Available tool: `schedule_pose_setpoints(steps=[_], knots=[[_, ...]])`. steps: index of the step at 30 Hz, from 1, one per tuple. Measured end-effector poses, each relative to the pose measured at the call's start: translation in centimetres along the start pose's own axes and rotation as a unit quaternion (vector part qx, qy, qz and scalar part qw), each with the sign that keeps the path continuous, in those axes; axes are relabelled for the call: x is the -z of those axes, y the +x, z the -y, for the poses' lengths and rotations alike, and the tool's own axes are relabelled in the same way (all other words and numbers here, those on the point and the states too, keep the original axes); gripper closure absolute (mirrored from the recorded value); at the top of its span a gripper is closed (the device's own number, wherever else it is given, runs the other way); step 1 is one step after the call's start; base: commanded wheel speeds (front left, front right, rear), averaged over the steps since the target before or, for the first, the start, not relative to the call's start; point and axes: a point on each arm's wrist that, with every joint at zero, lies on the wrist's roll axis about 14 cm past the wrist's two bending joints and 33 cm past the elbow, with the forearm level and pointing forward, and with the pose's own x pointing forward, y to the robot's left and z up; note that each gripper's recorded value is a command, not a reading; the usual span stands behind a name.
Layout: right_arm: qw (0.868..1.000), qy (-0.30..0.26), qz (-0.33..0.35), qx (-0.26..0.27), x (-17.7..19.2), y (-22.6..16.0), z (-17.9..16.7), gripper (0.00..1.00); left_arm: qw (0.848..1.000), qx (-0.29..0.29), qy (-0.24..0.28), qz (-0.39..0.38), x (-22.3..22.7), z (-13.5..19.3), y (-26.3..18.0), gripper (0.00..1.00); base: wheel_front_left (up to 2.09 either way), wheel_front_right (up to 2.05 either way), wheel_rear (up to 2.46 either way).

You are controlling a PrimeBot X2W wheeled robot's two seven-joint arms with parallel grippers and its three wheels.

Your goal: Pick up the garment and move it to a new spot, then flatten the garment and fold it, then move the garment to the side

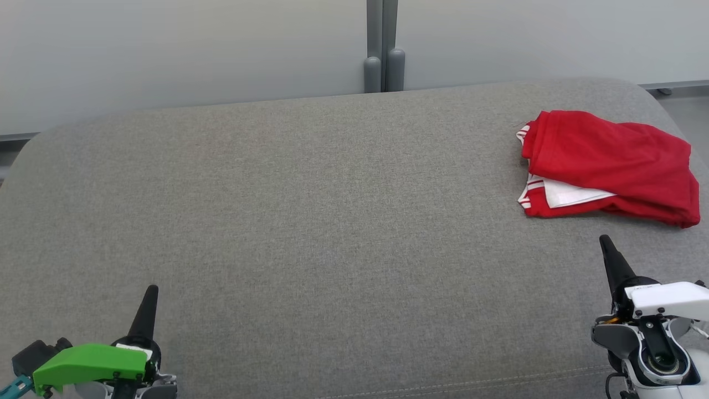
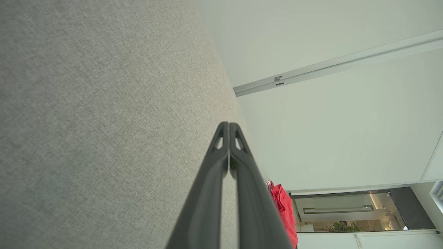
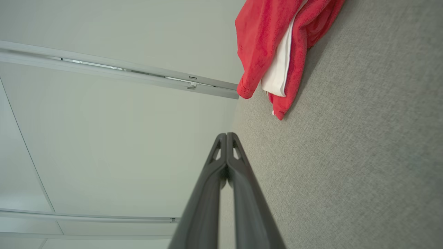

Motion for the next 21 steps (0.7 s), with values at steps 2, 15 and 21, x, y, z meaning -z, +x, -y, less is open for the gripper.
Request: schedule_pose_setpoints(steps=[2,15,21], knots=[[1.0,0.014,0.0,-0.003,0.0,0.0,-0.2,1.0,1.0,0.006,-0.014,-0.001,0.0,0.3,0.1,1.0,0.0,0.0,0.0],[0.992,0.12,0.009,-0.036,-0.4,0.1,-1.4,1.0,0.994,0.038,-0.105,0.008,-0.8,1.7,0.8,1.0,0.0,0.0,0.0],[0.987,0.152,0.012,-0.045,-0.5,0.0,-1.7,1.0,0.99,0.051,-0.132,0.01,-1.1,2.3,1.0,1.0,0.0,0.0,0.0]])
